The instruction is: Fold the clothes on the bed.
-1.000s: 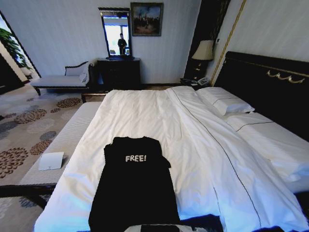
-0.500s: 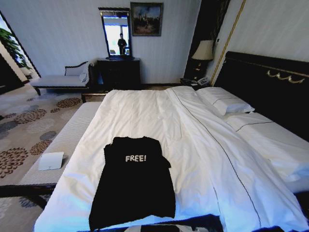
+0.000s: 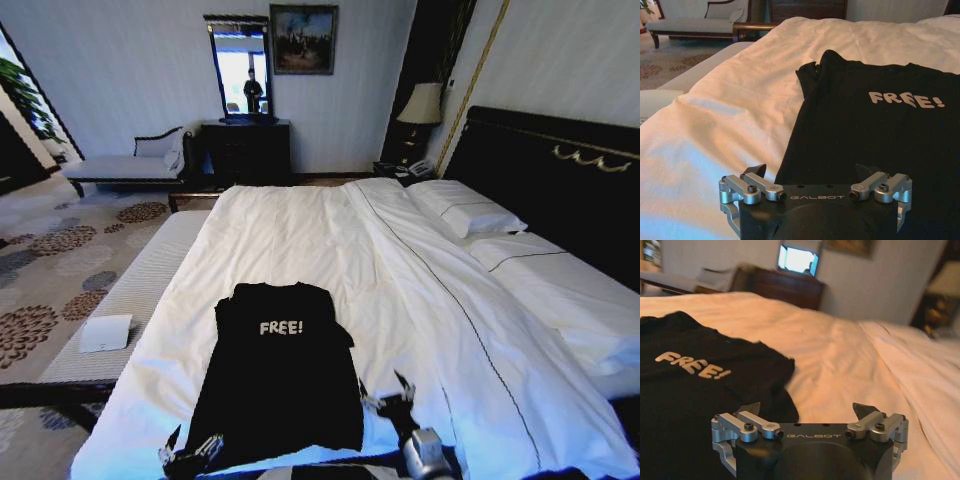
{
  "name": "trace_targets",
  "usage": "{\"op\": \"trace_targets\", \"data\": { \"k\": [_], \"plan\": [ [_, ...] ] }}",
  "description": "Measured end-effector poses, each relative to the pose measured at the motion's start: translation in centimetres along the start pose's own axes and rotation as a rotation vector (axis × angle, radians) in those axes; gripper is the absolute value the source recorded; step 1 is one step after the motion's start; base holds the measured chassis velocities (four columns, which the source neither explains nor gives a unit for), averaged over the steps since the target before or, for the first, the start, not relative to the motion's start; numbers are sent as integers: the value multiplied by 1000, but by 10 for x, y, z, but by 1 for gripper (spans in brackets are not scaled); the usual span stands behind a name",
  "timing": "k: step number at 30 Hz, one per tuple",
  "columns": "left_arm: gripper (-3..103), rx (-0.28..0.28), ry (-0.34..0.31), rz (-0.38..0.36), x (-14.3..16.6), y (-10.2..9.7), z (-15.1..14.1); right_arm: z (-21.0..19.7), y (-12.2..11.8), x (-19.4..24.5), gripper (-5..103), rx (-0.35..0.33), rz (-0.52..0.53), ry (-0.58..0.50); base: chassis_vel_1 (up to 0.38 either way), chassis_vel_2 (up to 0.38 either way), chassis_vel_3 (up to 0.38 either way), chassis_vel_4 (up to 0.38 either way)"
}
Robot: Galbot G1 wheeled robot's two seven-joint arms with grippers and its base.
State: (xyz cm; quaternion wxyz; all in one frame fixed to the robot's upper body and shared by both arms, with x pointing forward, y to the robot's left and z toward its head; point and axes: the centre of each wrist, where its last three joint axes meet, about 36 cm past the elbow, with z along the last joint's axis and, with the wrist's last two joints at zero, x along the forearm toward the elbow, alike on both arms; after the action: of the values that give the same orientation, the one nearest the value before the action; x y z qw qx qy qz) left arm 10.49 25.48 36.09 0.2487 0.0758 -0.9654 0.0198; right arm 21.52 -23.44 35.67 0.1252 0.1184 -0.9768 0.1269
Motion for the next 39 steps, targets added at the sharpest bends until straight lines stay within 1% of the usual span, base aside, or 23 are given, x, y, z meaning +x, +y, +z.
{"op": "trace_targets", "data": {
  "k": [1,2,5,6,9,10,11,14,15,19,20,24,29,39],
  "plan": [
    [100,-5,-3,2,-2,0,1,3,-6,-14,100,28,-22,-27,0,0,0,0],
    [100,-5,-3,2,-2,0,1,3,-6,-14,100,28,-22,-27,0,0,0,0],
    [100,-10,-11,5,-6,-2,1,7,-22,-55,100,97,-60,-85,0,0,0,0],
    [100,-10,-11,5,-6,-2,1,7,-22,-55,100,97,-60,-85,0,0,0,0],
    [100,-3,-15,1,-7,-6,1,10,-27,-92,100,137,-98,-121,0,0,0,0],
    [100,1,-16,3,-8,-7,0,11,-24,-101,100,141,-114,-125,0,0,0,0],
    [100,1,-16,3,-8,-7,0,11,-24,-101,100,141,-114,-125,0,0,0,0],
    [100,7,-32,15,-10,-14,-3,12,-8,-125,100,131,-173,-133,0,0,0,0],
    [100,7,-32,15,-10,-14,-3,12,-8,-125,100,131,-173,-133,0,0,0,0],
    [100,-4,-50,29,-12,-18,-6,21,22,-148,100,116,-234,-123,0,0,0,0],
    [100,-4,-50,29,-12,-18,-6,21,22,-148,100,116,-234,-123,0,0,0,0],
    [100,-5,-55,27,-13,-18,-7,37,45,-160,100,119,-267,-110,0,0,0,0],
    [100,1,-46,19,-13,-18,-3,46,53,-176,100,145,-270,-117,0,0,0,0],
    [100,13,-40,17,-12,-21,-1,46,65,-198,100,162,-274,-122,0,0,0,0]
  ]
}}
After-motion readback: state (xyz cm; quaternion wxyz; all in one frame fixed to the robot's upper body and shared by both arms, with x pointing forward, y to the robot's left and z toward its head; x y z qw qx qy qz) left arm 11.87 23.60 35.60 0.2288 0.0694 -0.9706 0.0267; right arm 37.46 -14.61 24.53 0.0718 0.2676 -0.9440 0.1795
